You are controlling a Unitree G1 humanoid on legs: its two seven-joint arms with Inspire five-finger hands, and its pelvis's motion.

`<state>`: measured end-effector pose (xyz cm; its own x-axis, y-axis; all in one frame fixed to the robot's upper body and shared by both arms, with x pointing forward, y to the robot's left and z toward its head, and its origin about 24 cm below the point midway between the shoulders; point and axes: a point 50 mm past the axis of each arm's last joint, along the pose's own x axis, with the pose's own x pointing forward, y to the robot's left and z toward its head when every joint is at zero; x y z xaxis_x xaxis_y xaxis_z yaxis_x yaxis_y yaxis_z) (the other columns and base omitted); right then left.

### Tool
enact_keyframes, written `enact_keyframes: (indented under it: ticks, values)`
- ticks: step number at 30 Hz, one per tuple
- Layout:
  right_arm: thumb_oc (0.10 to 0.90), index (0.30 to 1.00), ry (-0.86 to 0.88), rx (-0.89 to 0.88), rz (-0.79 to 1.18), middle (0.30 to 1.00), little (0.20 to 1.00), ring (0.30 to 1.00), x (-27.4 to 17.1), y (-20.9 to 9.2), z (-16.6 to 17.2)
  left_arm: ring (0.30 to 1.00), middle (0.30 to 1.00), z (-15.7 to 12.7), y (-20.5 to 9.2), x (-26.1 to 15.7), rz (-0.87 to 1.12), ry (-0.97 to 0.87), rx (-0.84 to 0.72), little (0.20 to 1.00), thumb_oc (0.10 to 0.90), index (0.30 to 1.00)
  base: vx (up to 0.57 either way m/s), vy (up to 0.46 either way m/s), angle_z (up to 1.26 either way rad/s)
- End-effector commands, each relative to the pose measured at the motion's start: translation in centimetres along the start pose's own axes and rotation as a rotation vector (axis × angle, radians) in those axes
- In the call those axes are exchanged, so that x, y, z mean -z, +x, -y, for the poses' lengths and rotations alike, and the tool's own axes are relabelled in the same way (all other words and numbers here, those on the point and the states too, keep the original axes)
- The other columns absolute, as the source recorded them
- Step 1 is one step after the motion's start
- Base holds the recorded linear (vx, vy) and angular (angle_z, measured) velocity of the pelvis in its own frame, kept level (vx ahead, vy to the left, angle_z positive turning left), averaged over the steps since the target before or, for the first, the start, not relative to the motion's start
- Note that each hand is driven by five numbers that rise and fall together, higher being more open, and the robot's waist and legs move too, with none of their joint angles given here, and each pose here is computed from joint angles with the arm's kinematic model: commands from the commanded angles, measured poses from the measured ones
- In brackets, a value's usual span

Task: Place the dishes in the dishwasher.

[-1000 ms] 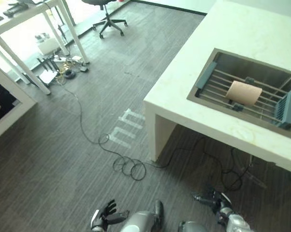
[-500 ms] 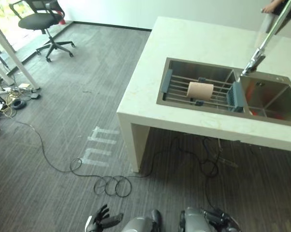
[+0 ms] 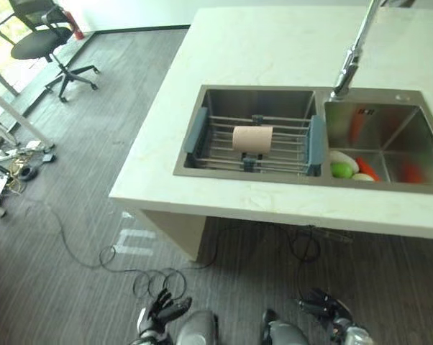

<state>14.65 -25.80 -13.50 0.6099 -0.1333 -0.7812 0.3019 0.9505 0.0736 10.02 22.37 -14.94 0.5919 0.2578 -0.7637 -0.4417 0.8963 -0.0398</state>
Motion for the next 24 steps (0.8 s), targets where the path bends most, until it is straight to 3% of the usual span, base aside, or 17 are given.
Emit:
enact_keyframes:
  ticks: [1, 6, 15, 18, 24]
  values:
    - [0.800, 0.900, -0.046, 0.027, 0.059, 0.900, 0.900, 0.900, -1.6, -0.4, 2.2, 0.900, 0.900, -0.3, 0.3, -0.6, -0.001, -0.020, -0.033, 0.900, 0.800, 0.900, 0.06, 0.087, -0.48]
    - [0.800, 0.900, -0.028, -0.007, 0.017, 0.900, 0.900, 0.900, 0.5, -0.9, 2.0, 0.900, 0.900, -1.1, -0.4, 2.0, -0.110, -0.080, -0.063, 0.900, 0.800, 0.900, 0.09, 0.163, -0.29]
    - [0.800, 0.900, 0.027, 0.019, -0.014, 0.900, 0.900, 0.900, 1.3, -1.0, 2.1, 0.900, 0.900, -3.2, -0.5, 0.9, -0.012, -0.266, -0.212, 0.900, 0.800, 0.900, 0.03, 0.071, 0.11]
    - [0.800, 0.900, 0.045, 0.047, -0.036, 0.900, 0.900, 0.900, 1.9, -1.4, 2.8, 0.900, 0.900, -5.1, -1.0, 0.3, 0.086, -0.377, -0.332, 0.900, 0.800, 0.900, 0.03, 0.082, 0.13]
    - [0.800, 0.900, 0.053, 0.081, -0.049, 0.900, 0.900, 0.900, 2.1, -2.1, 4.6, 0.900, 0.900, -9.8, -2.0, -4.6, 0.373, -0.398, -0.528, 0.900, 0.800, 0.900, 0.01, 0.051, -0.01]
